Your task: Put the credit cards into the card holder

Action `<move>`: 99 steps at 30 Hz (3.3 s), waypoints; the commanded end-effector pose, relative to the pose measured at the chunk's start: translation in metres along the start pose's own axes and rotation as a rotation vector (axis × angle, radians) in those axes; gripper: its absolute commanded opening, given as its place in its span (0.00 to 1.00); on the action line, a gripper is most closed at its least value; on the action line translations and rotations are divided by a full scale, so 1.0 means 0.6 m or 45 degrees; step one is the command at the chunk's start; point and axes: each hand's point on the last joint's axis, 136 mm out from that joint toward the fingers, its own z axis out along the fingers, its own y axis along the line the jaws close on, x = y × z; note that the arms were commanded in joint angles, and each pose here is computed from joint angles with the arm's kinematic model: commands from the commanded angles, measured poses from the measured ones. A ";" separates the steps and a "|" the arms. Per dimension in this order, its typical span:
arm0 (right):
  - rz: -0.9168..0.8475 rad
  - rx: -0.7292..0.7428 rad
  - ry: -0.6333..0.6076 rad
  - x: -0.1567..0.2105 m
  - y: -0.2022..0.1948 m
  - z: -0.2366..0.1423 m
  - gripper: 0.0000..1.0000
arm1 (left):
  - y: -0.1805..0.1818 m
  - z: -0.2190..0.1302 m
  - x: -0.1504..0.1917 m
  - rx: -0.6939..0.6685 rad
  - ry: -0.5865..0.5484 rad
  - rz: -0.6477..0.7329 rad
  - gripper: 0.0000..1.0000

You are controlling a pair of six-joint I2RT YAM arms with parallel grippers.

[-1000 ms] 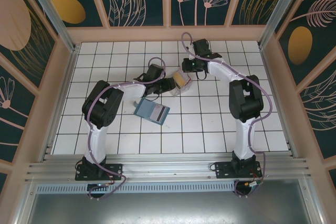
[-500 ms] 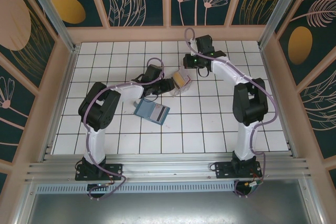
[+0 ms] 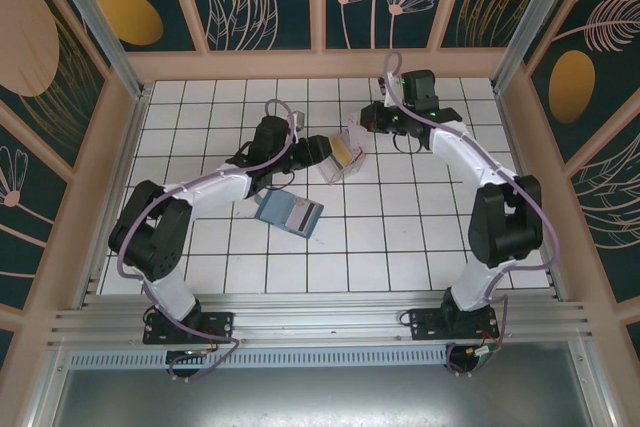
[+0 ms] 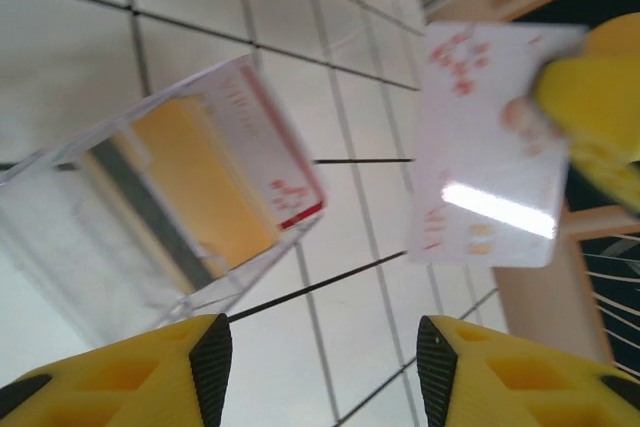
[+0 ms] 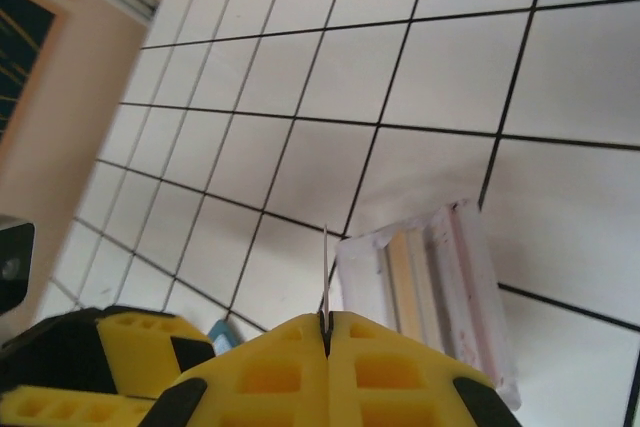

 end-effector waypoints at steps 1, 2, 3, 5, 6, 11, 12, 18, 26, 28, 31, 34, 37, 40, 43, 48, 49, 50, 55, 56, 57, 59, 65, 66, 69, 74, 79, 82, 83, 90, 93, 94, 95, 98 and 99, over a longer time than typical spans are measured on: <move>0.050 -0.223 0.002 0.007 0.045 -0.025 0.03 | -0.045 -0.011 0.002 0.190 0.014 0.053 0.54; 0.057 -0.257 0.005 0.011 0.050 -0.029 0.03 | -0.050 -0.012 0.006 0.216 0.029 0.061 0.53; 0.073 -0.301 0.017 0.018 0.054 -0.032 0.03 | -0.055 -0.013 0.012 0.243 0.047 0.068 0.53; 0.098 -0.374 0.041 0.029 0.062 -0.037 0.03 | -0.074 -0.029 0.012 0.301 0.042 0.086 0.53; 0.105 -0.400 0.048 0.034 0.067 -0.040 0.03 | -0.074 -0.031 0.015 0.311 0.040 0.087 0.53; 0.149 -0.551 0.083 0.054 0.090 -0.046 0.03 | -0.074 -0.039 0.023 0.345 0.039 0.076 0.52; 0.162 -0.571 0.091 0.057 0.091 -0.047 0.03 | -0.079 -0.041 0.023 0.367 0.039 0.075 0.52; 0.177 -0.641 0.124 0.066 0.100 -0.048 0.03 | -0.088 -0.038 0.023 0.395 0.061 0.086 0.50; 0.205 -0.732 0.156 0.072 0.116 -0.045 0.03 | -0.104 -0.041 0.028 0.472 0.093 0.072 0.48; 0.205 -0.737 0.166 0.074 0.117 -0.043 0.03 | -0.113 -0.046 0.027 0.508 0.091 0.068 0.47; 0.201 -0.738 0.175 0.076 0.118 -0.042 0.03 | -0.125 -0.052 0.023 0.537 0.090 0.070 0.43; 0.201 -0.736 0.178 0.079 0.116 -0.042 0.03 | -0.125 -0.054 0.022 0.530 0.087 0.079 0.39; 0.203 -0.733 0.182 0.082 0.115 -0.041 0.04 | -0.126 -0.054 0.023 0.534 0.090 0.079 0.26; 0.205 -0.722 0.178 0.082 0.113 -0.041 0.05 | -0.124 -0.055 0.022 0.530 0.082 0.077 0.12; 0.228 -0.664 0.144 0.076 0.101 -0.039 0.16 | -0.121 -0.055 0.020 0.522 0.071 0.075 0.04; 0.376 -0.580 0.028 0.064 0.057 -0.040 0.33 | -0.113 -0.058 0.010 0.506 0.028 0.051 0.00; 0.382 -0.583 0.034 0.067 0.056 -0.038 0.35 | -0.115 -0.059 0.009 0.513 0.024 0.048 0.00; 0.381 -0.587 0.053 0.074 0.058 -0.034 0.35 | -0.114 -0.060 0.007 0.521 0.018 0.040 0.00; 0.364 -0.622 0.123 0.103 0.072 -0.023 0.38 | -0.115 -0.060 0.010 0.528 0.026 0.039 0.00; 0.363 -0.630 0.130 0.107 0.075 -0.022 0.38 | -0.113 -0.059 0.010 0.517 0.029 0.042 0.00; 0.357 -0.645 0.137 0.109 0.081 -0.022 0.38 | -0.111 -0.057 0.012 0.511 0.033 0.044 0.00; 0.354 -0.669 0.147 0.112 0.089 -0.022 0.38 | -0.110 -0.057 0.012 0.510 0.035 0.044 0.00; 0.317 -0.734 0.182 0.118 0.117 -0.021 0.37 | -0.112 -0.053 0.012 0.521 0.045 0.037 0.00; 0.310 -0.744 0.185 0.118 0.122 -0.022 0.37 | -0.111 -0.053 0.012 0.520 0.046 0.037 0.00; 0.301 -0.775 0.187 0.115 0.133 -0.025 0.38 | -0.110 -0.053 0.013 0.520 0.047 0.036 0.00; 0.297 -0.777 0.152 0.105 0.133 -0.036 0.38 | -0.105 -0.057 0.013 0.506 0.033 0.030 0.00; 0.334 -0.729 0.098 0.089 0.108 -0.047 0.38 | -0.098 -0.065 0.007 0.489 0.004 0.025 0.00; 0.333 -0.734 0.124 0.096 0.110 -0.039 0.38 | -0.103 -0.064 0.006 0.510 0.017 0.023 0.00; 0.332 -0.736 0.138 0.100 0.112 -0.036 0.38 | -0.105 -0.063 0.006 0.520 0.020 0.021 0.00; 0.343 -0.737 0.057 0.083 0.103 -0.056 0.37 | -0.104 -0.064 0.007 0.512 0.026 0.020 0.00; 0.371 -0.712 -0.004 0.067 0.079 -0.075 0.37 | -0.098 -0.067 0.005 0.493 0.007 0.020 0.00; 0.373 -0.708 -0.015 0.063 0.075 -0.081 0.37 | -0.097 -0.067 0.005 0.490 0.006 0.017 0.00; 0.370 -0.708 -0.016 0.062 0.072 -0.084 0.38 | -0.097 -0.066 0.004 0.492 0.005 0.016 0.00; 0.354 -0.691 0.007 0.065 0.073 -0.081 0.38 | -0.103 -0.065 0.003 0.512 0.015 0.014 0.00; 0.342 -0.697 0.019 0.068 0.078 -0.078 0.38 | -0.106 -0.064 0.003 0.523 0.020 0.014 0.00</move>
